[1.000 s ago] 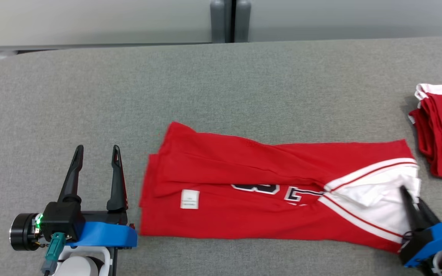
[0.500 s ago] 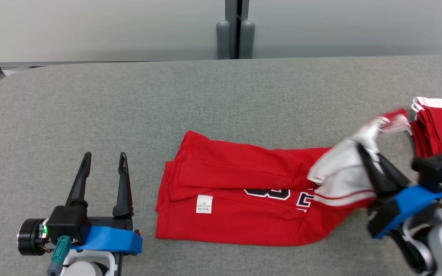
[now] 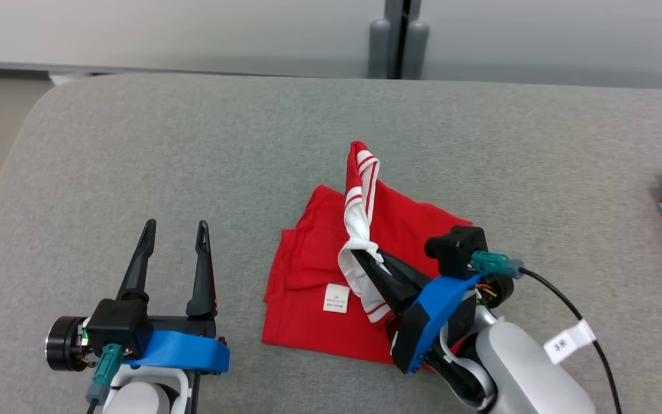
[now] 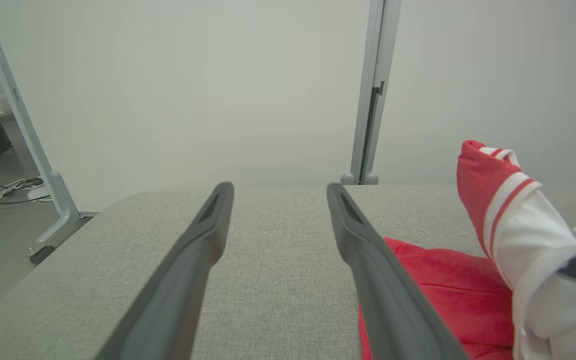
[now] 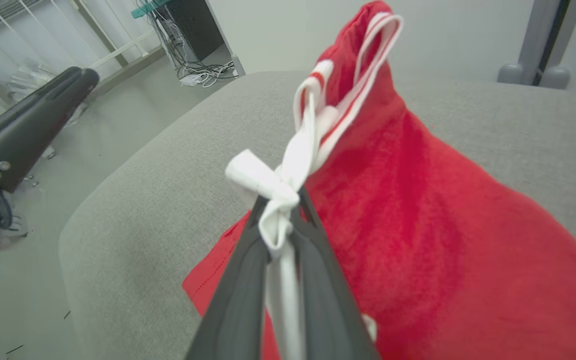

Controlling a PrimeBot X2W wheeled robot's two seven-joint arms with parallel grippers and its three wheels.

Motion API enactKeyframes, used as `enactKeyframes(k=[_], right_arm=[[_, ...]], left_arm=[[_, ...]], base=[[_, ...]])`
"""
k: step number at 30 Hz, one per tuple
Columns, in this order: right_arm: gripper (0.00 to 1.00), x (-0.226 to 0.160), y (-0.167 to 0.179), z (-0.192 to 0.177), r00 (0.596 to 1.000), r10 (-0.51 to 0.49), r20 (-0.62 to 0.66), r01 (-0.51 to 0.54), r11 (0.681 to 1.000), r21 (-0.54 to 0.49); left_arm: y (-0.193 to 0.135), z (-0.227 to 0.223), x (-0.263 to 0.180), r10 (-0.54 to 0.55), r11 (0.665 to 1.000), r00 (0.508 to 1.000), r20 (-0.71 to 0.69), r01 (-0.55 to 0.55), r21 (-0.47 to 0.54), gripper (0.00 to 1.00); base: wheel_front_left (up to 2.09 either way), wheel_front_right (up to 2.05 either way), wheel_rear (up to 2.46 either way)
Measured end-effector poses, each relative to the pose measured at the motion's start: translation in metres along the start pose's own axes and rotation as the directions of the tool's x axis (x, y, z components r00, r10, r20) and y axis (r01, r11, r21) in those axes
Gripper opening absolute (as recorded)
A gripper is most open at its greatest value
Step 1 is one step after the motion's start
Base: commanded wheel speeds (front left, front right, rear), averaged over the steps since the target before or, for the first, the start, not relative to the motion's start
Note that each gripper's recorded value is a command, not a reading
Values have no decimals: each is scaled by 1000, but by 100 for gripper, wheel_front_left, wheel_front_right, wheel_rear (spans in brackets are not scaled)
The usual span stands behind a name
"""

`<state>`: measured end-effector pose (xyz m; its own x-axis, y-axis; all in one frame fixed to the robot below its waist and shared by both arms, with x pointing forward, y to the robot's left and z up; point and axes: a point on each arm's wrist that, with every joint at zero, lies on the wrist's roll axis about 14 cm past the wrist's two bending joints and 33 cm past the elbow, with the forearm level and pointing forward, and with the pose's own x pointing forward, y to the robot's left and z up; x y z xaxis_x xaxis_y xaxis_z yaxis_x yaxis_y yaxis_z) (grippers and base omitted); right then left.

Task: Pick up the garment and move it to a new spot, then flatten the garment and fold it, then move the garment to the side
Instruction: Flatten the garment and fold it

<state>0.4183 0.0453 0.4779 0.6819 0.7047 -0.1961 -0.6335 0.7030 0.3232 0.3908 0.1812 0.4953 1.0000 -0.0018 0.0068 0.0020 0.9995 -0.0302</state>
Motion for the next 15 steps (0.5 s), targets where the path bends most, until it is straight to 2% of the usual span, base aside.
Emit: enactKeyframes(k=[5,6,7,11,15], right_arm=[[0,24,2,-21,999,26,-37,-24,999,46],[44,29,3,-26,998,37,-56,-34,998,44],[100,32,6,-30,997,48,-64,-45,998,45],[100,44,15,-14,995,93,34,-95,994,58],[100,45,13,16,982,96,165,-98,995,7]], left_arm=[[6,-13,-1,17,1000,999,-38,-18,-6,100],[7,-15,-1,20,1000,999,-43,-20,-6,100],[8,-16,0,23,1000,999,-47,-24,-6,100],[11,-23,4,33,999,997,-64,-33,-3,100],[10,-28,5,25,1000,997,-76,-26,-4,100]], base=[[0,0,0],[0,0,0],[0,0,0],[0,0,0],[0,0,0]])
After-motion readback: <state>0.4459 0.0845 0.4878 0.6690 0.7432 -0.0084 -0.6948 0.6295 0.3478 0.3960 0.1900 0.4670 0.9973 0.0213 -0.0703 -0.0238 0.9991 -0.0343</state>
